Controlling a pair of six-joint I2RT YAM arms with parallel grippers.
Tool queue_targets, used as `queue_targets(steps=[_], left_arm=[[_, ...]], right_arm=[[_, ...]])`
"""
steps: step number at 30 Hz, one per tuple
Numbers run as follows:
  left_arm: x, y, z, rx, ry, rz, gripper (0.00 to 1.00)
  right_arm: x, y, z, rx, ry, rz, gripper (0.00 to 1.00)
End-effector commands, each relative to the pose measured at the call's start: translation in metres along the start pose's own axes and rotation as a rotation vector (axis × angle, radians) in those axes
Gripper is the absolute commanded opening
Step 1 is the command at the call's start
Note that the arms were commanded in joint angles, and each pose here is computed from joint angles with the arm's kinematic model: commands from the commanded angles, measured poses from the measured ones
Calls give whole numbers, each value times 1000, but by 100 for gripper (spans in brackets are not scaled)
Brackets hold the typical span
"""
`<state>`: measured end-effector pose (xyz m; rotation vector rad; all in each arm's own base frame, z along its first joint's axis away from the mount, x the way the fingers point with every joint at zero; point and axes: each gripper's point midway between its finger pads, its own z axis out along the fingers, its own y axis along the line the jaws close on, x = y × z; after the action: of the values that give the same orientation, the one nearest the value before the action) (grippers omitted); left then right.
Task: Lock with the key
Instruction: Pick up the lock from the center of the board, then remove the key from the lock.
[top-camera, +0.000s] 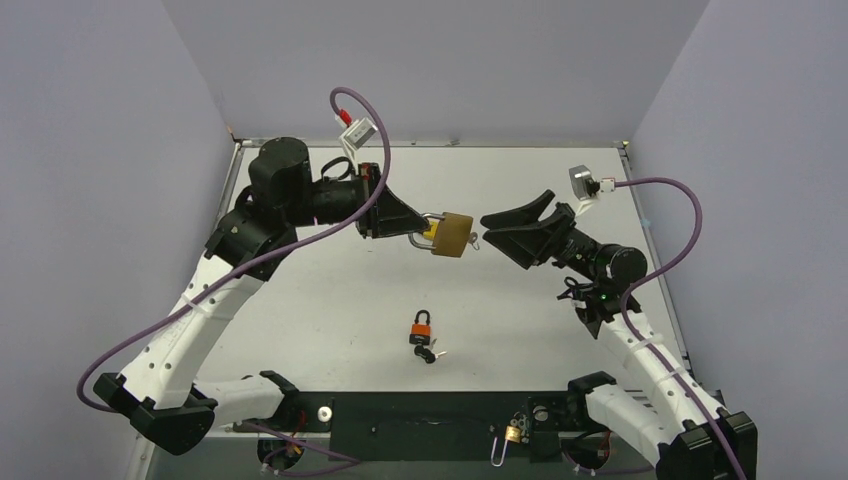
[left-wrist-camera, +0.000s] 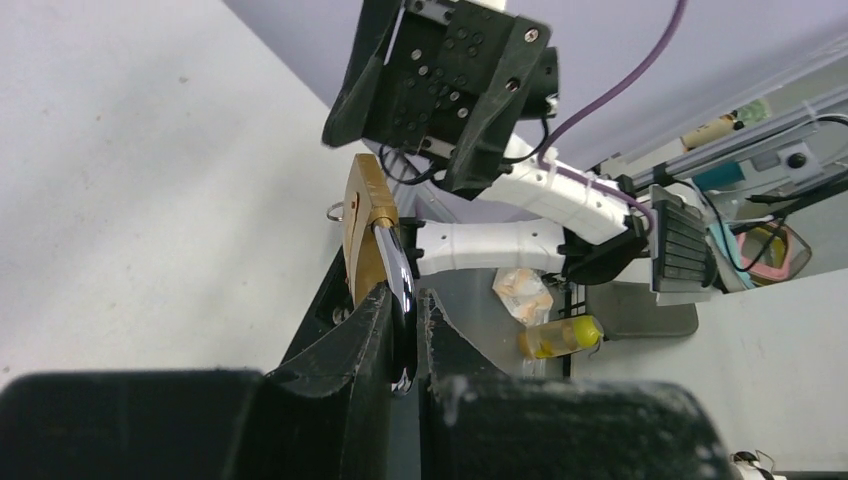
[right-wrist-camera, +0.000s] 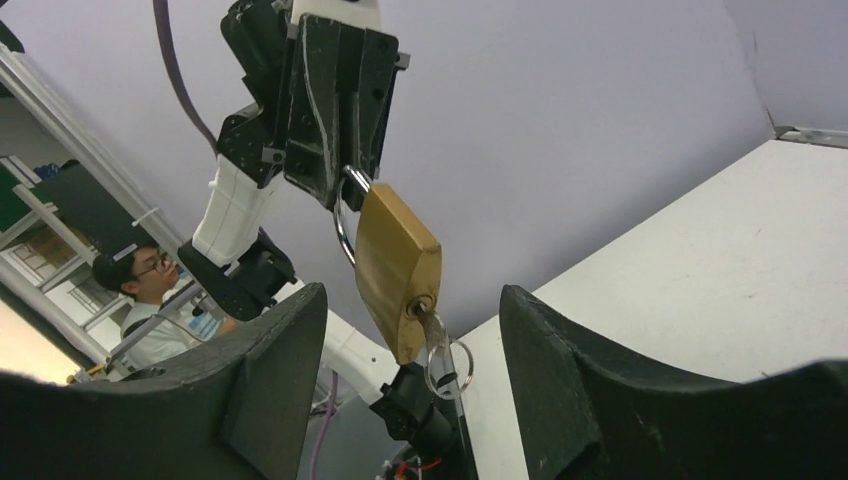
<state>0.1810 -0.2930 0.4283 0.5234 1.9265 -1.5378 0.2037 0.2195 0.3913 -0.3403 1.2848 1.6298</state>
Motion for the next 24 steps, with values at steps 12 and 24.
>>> queue_targets(steps=[12, 24], left_arm=[[-38, -65, -19, 245, -131, 102, 0], [-43, -50, -20, 224, -144, 72, 0]], right_arm=[[5, 26, 14, -64, 61, -108, 39], [4, 15, 11, -3, 54, -117, 0]])
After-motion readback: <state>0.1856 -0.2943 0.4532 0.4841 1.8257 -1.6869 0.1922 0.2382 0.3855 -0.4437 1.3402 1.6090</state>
